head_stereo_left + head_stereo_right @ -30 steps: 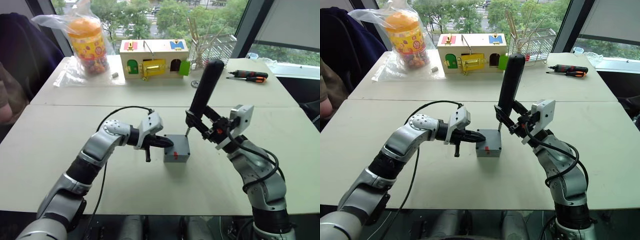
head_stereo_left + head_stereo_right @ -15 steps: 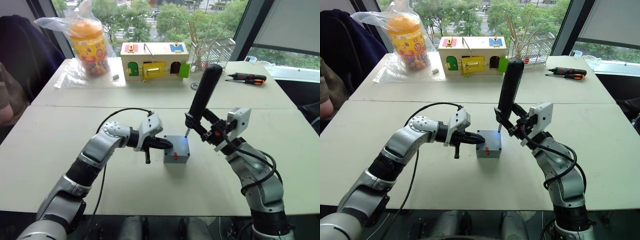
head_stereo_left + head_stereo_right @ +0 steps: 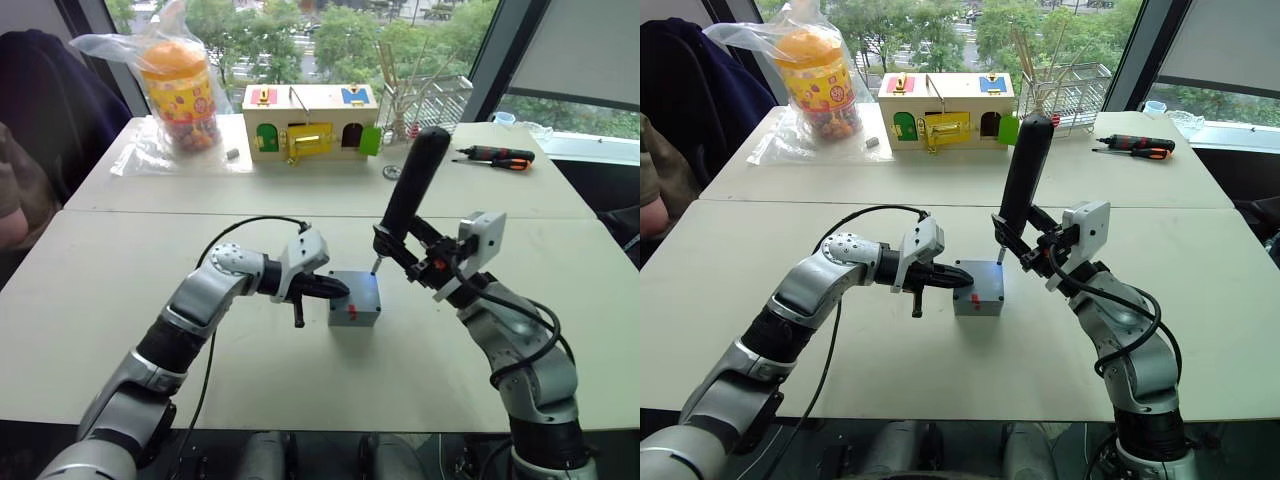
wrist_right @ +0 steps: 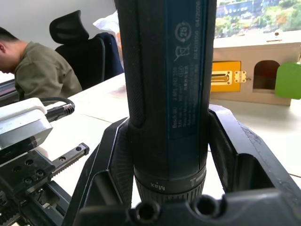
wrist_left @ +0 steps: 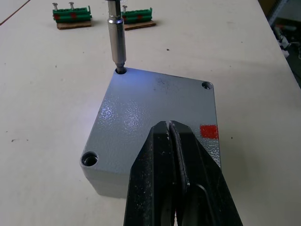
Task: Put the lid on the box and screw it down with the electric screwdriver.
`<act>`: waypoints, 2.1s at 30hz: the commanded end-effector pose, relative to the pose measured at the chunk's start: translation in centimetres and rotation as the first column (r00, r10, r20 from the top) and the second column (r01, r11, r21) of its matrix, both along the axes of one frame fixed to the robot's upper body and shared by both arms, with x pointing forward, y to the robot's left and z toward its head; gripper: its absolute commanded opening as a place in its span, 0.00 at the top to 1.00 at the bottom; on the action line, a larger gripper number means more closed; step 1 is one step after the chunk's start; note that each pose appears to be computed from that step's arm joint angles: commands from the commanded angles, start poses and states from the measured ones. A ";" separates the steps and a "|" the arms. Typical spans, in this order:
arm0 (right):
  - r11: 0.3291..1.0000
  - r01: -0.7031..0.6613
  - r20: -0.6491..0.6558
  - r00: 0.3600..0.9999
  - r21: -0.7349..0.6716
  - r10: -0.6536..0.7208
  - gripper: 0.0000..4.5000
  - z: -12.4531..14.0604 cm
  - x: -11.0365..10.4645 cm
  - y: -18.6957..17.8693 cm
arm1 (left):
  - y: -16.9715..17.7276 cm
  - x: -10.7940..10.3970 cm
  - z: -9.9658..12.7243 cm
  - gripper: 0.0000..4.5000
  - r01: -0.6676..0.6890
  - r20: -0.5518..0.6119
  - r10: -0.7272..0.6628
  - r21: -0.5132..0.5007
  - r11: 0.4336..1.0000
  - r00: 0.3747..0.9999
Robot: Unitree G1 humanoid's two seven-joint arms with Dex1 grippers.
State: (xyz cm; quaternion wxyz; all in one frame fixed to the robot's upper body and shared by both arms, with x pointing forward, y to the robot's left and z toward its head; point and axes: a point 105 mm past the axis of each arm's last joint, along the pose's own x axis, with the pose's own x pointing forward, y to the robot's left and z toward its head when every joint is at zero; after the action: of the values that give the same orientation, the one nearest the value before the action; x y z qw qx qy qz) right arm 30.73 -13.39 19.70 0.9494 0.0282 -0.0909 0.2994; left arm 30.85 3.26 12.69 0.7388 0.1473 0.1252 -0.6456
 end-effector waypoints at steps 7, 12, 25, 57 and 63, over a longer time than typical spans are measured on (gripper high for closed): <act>0.947 0.070 0.159 0.979 0.314 -0.125 0.59 15.9 -1.4 -7.5 | 0.0 0.4 0.5 1.00 -0.019 -0.022 0.018 -0.044 0.999 1.000; 0.969 0.181 -0.046 0.983 0.167 -0.176 0.59 15.1 -0.2 -10.0 | -0.2 3.2 4.4 1.00 -0.220 0.074 0.243 -0.241 0.945 0.967; 0.926 0.219 -0.771 0.513 -0.307 -0.377 0.59 -0.6 -3.4 -20.0 | 1.3 -4.4 5.5 1.00 0.190 0.095 -0.187 -0.032 0.981 0.978; 0.923 -0.002 -0.537 0.814 -0.384 -0.222 0.01 3.3 0.7 -15.9 | 7.3 2.6 7.1 1.00 -0.317 0.156 0.335 -0.130 0.939 0.929; 0.792 -0.420 -0.495 0.851 -0.442 0.175 0.01 -1.2 -3.9 -4.7 | 7.2 1.9 3.6 1.00 -0.242 0.095 0.240 0.011 0.970 0.966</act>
State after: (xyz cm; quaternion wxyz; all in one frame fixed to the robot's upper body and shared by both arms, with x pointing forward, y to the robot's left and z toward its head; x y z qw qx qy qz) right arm 28.40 -21.35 18.64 0.8814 -0.1205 0.2399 0.3888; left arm 33.33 10.86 16.84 0.8334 0.1501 0.1080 -0.5208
